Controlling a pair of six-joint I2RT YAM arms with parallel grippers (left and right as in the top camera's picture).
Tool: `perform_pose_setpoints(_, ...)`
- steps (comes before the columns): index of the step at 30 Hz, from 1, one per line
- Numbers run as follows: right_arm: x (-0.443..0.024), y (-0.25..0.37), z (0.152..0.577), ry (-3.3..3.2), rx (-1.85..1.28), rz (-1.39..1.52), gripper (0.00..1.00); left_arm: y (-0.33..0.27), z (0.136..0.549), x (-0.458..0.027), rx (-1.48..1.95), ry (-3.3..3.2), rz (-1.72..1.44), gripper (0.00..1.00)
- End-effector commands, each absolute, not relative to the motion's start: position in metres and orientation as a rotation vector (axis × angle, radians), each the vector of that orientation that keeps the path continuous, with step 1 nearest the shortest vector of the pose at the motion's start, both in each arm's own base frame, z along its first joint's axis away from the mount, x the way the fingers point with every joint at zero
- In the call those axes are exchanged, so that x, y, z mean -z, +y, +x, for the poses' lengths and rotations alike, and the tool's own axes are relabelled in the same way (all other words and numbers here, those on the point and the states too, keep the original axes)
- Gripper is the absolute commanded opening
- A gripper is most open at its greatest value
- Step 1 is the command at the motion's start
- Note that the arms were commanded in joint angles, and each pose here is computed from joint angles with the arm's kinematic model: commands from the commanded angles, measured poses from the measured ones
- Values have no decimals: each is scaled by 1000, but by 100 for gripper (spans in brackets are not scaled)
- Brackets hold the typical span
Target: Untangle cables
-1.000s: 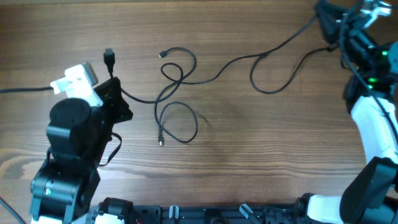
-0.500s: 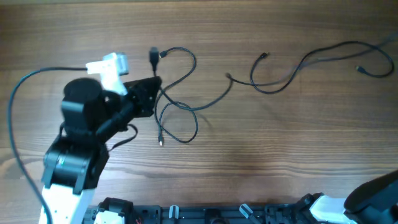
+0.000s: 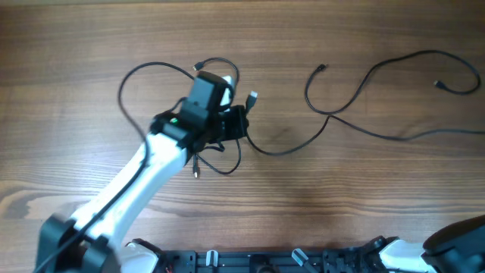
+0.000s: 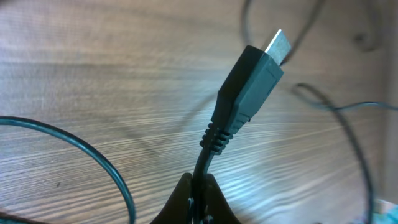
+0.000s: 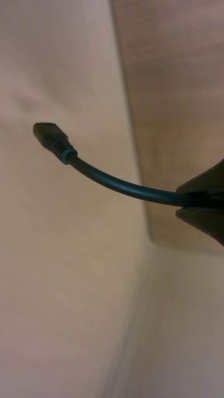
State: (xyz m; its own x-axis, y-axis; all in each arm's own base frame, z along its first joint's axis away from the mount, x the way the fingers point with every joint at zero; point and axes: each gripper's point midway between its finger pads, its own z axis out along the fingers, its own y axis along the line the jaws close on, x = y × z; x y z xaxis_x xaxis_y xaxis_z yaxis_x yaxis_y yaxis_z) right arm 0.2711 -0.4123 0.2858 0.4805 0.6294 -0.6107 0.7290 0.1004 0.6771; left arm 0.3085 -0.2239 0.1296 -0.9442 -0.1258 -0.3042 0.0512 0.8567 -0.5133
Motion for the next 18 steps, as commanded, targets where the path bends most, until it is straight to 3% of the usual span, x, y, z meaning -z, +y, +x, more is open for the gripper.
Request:
perform_pose_setpoints(1,-259,-442,250,1237,399,1635,5,-219,304,-87,614,2821,-68,4)
perform_pose_setpoints(11,-146,-471,277,1527,458,1611,5,-195,289,-64,372,2877,341,4)
perform_pose_setpoints(18,-97,-474,288,1583,400,1637,5,-189,283,-54,327,2918,373,4)
